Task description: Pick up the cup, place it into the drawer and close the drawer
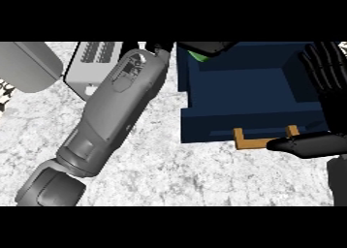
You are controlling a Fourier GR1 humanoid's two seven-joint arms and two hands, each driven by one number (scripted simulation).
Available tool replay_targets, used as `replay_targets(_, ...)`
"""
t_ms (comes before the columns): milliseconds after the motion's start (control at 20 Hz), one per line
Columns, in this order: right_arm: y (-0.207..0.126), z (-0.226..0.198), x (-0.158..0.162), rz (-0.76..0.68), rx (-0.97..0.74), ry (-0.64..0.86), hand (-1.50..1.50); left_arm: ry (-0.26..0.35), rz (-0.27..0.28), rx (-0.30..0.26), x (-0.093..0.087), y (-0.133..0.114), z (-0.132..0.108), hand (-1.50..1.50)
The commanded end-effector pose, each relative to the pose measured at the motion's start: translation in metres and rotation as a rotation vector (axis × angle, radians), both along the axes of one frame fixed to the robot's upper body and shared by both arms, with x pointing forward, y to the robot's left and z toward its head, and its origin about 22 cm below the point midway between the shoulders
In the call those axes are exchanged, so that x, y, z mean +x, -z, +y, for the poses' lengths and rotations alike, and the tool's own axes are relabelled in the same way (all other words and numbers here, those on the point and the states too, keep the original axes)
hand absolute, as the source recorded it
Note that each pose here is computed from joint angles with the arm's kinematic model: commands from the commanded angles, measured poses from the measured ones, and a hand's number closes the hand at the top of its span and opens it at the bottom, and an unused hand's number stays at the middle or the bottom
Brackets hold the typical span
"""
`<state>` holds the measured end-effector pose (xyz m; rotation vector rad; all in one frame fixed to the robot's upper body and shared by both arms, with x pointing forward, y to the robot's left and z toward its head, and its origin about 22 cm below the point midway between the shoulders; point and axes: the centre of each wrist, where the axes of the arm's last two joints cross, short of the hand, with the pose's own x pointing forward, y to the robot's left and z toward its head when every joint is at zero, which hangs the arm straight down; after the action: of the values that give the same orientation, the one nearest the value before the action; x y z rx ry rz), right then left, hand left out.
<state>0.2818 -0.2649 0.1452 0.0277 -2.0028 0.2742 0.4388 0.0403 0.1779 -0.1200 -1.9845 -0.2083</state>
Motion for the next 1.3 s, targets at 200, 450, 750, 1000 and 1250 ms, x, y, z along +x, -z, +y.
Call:
replay_targets(200, 0.003, -0.001, 0.006, -0.004, -0.009, -0.043, -1.50, -0.034, 0.141, 0.169, 0.006, 0.013, -0.014, 1.50)
replay_targets(450, -0.009, 0.015, 0.012, -0.041, -0.001, -0.073, -1.50, 0.026, 0.208, 0.284, 0.005, 0.055, 0.000, 1.50)
replay_targets(750, -0.014, 0.014, 0.015, -0.041, -0.016, -0.130, -1.50, 0.031, 0.212, 0.302, 0.002, 0.054, -0.004, -1.50)
replay_targets(1000, -0.015, 0.038, 0.019, -0.048, 0.030, -0.322, -1.50, 0.026, 0.214, 0.127, 0.000, 0.058, -0.002, -1.50)
replay_targets(1250, -0.019, 0.069, 0.017, -0.032, -0.015, -0.593, 1.50, 0.114, 0.125, -0.046, -0.003, 0.054, -0.003, -1.50)
